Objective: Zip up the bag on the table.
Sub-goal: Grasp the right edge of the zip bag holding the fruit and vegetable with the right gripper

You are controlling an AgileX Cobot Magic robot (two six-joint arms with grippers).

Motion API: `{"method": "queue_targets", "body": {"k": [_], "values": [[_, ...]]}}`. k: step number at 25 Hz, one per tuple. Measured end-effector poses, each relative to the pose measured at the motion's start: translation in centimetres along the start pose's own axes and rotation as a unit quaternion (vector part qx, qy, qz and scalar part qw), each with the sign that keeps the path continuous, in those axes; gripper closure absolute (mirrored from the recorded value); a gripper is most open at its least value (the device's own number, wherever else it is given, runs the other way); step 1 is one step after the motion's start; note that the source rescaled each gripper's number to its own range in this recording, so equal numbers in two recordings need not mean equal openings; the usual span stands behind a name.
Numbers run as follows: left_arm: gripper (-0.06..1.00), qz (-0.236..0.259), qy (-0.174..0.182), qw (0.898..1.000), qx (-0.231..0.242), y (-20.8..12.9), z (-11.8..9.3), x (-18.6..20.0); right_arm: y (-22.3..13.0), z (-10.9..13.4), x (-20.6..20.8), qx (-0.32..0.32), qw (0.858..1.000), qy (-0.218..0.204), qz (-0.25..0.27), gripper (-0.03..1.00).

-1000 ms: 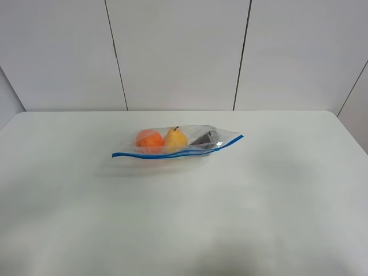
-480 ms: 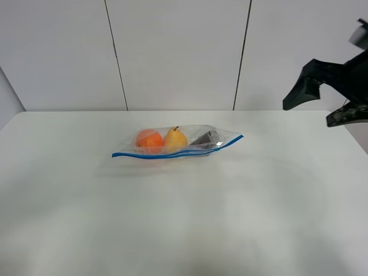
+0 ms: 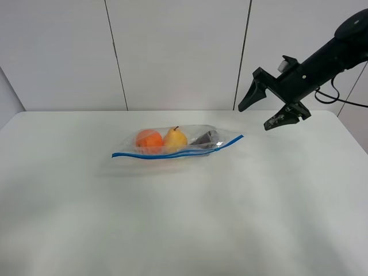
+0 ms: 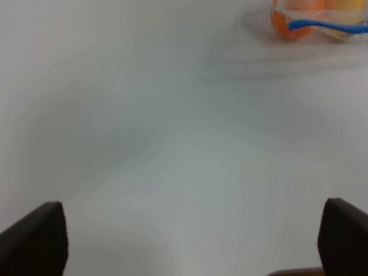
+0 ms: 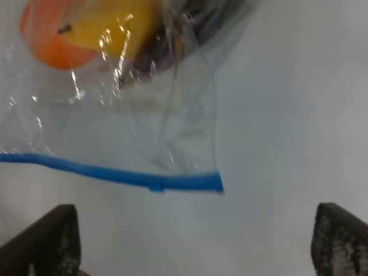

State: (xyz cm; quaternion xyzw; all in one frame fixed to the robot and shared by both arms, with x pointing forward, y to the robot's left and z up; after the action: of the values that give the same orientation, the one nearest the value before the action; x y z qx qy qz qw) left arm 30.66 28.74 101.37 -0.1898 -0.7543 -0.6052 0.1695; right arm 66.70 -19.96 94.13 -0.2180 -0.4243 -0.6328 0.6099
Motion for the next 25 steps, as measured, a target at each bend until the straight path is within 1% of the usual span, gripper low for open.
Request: {"method": "queue_targets", "body": {"k": [2, 4, 8, 12, 15, 19, 25], "values": [[-0.05, 0.0, 0.0, 1.0, 0.0, 0.0, 0.0, 0.0, 0.9, -0.5, -1.3, -0.01, 1.0, 0.017, 0.0, 0.14], [-0.05, 0.0, 0.0, 1.0, 0.0, 0.0, 0.0, 0.0, 1.1, -1.0, -2.6, -0.024, 0.999, 0.031, 0.006, 0.14], [-0.05, 0.0, 0.0, 1.0, 0.0, 0.0, 0.0, 0.0, 0.5, -2.0, -4.8, -0.031, 0.998, 0.042, 0.027, 0.14], [-0.05, 0.0, 0.0, 1.0, 0.0, 0.0, 0.0, 0.0, 0.0, -1.2, -6.0, -0.008, 0.998, 0.042, 0.043, 0.14], [-0.05, 0.0, 0.0, 1.0, 0.0, 0.0, 0.0, 0.0, -0.4, -1.0, -6.5, 0.007, 0.998, 0.03, 0.057, 0.14], [-0.05, 0.0, 0.0, 1.0, 0.0, 0.0, 0.0, 0.0, -0.5, -0.9, -6.6, 0.008, 0.998, 0.031, 0.058, 0.15], [-0.05, 0.0, 0.0, 1.0, 0.0, 0.0, 0.0, 0.0, -0.4, -0.8, -7.5, -0.009, 0.997, 0.051, 0.059, 0.23]]}}
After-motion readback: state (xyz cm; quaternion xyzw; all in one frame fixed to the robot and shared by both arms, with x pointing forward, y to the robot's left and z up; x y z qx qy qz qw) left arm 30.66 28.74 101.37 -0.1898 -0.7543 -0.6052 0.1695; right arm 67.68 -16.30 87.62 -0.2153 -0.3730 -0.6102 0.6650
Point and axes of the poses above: a point on each arm's last joint axis where the gripper is mounted, x pointing back along that axis away from the gripper, z along the wrist's bending axis when the last joint is at zero, y = z × x, the point moved 10 cm from there along -x, pointing out along that axis toward the gripper, and after that the axes turned 13 degrees about x, right-handed, at the moved point
